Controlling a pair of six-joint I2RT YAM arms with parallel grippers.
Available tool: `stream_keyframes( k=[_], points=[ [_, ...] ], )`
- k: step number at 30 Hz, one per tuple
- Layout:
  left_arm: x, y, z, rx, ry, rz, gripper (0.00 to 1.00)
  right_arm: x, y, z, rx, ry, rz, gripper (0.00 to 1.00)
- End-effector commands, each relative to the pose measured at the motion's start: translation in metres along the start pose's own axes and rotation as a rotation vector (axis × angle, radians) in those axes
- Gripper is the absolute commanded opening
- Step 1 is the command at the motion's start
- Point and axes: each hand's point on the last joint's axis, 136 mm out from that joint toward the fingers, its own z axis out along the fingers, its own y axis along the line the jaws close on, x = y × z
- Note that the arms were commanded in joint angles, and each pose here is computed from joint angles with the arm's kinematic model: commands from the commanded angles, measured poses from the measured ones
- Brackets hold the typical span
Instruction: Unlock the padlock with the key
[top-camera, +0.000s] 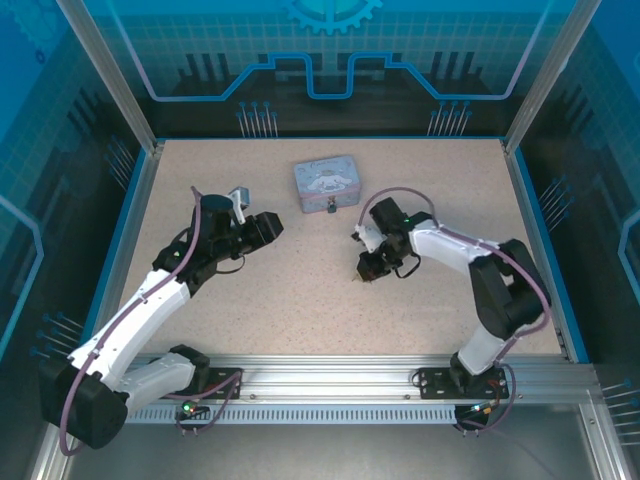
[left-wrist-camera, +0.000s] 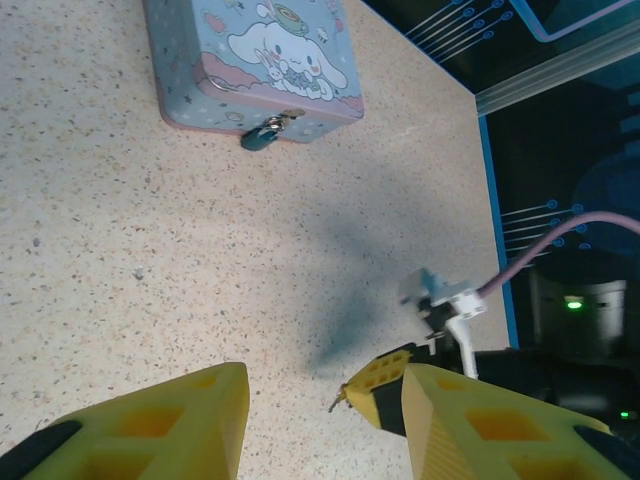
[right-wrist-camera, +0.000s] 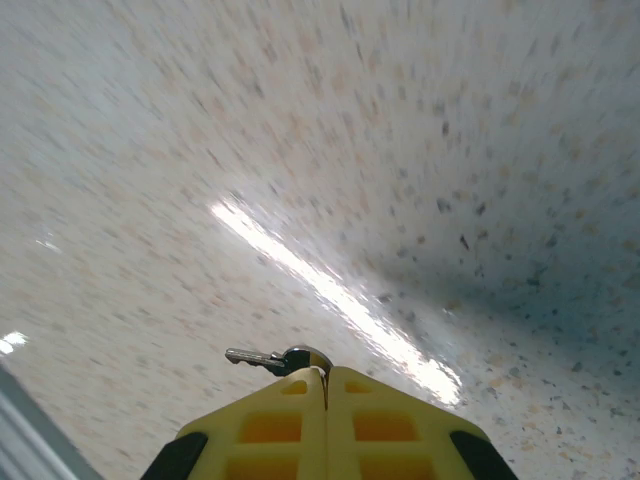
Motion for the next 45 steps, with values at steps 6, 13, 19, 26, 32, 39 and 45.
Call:
stream_keyframes(
  k=[6, 13, 19, 26, 32, 39, 45],
  points=[
    [0.011, -0.046, 0.017, 0.258, 0.033, 0.031, 0.45, -0.065, 0.022, -0.077, -0.162, -0.421, 0.278, 0.00],
    [0.034, -0.089, 0.049, 0.349, 0.124, 0.098, 0.45, -0.090, 0.037, -0.112, -0.214, -0.591, 0.412, 0.00],
    [0.046, -0.112, 0.070, 0.398, 0.166, 0.105, 0.45, -0.085, 0.049, -0.116, -0.233, -0.590, 0.435, 0.00],
    [0.054, -0.121, 0.086, 0.425, 0.198, 0.092, 0.41, -0.080, 0.059, -0.114, -0.244, -0.577, 0.418, 0.00],
    [0.059, -0.118, 0.091, 0.407, 0.199, 0.085, 0.36, -0.078, 0.068, -0.113, -0.244, -0.564, 0.385, 0.00],
    [0.059, -0.114, 0.090, 0.390, 0.190, 0.084, 0.20, -0.077, 0.069, -0.115, -0.240, -0.566, 0.377, 0.00],
    [0.059, -0.112, 0.089, 0.381, 0.191, 0.091, 0.05, -0.077, 0.074, -0.119, -0.256, -0.569, 0.363, 0.00]
  ],
)
